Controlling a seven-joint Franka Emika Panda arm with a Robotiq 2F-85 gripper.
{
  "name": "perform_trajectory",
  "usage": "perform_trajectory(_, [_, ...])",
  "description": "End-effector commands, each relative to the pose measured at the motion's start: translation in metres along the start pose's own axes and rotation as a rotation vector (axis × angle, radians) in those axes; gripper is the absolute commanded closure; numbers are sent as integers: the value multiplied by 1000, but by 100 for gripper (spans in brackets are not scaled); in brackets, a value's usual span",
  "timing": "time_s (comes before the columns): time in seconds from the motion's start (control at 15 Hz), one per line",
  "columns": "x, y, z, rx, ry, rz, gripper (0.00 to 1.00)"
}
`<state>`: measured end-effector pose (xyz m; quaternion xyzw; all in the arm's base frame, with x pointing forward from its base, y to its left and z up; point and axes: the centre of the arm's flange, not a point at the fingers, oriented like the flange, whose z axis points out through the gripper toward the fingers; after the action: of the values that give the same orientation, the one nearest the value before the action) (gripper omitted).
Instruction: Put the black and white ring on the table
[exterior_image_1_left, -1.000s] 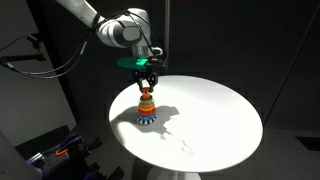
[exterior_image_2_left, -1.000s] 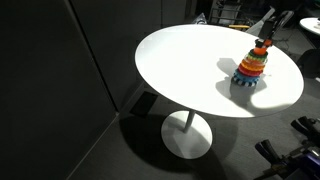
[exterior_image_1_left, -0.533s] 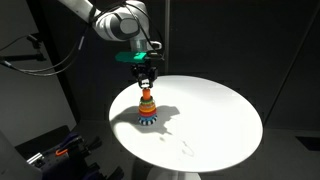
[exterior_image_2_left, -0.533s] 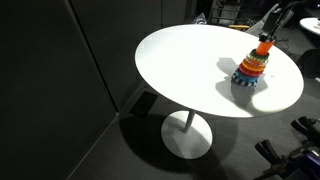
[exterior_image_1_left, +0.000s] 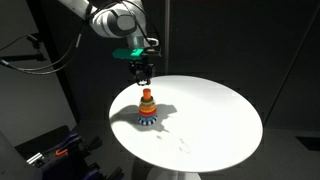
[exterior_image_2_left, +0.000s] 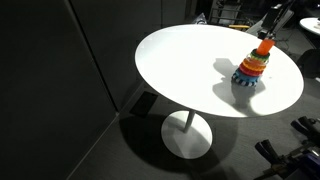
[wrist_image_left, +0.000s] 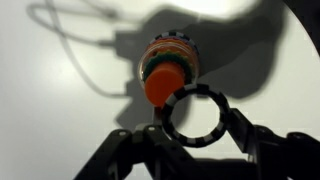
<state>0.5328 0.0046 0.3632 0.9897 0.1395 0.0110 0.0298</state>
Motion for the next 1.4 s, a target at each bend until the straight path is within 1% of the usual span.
perform_trajectory(0.0, [6, -15, -9, 13, -3, 13, 59])
perform_trajectory(0.33, [10, -38, -5, 24, -9, -14, 59])
perform_trajectory(0.6, [12, -52, 5, 38, -22, -31, 59])
perform_trajectory(1.07, [12, -67, 23, 50, -51, -67, 59])
perform_trajectory(1.13, [12, -63, 25, 36, -49, -77, 59])
perform_trajectory(1.2, [12, -64, 26, 37, -51, -79, 34])
perform_trajectory(1.33, [12, -65, 27, 37, -53, -79, 34])
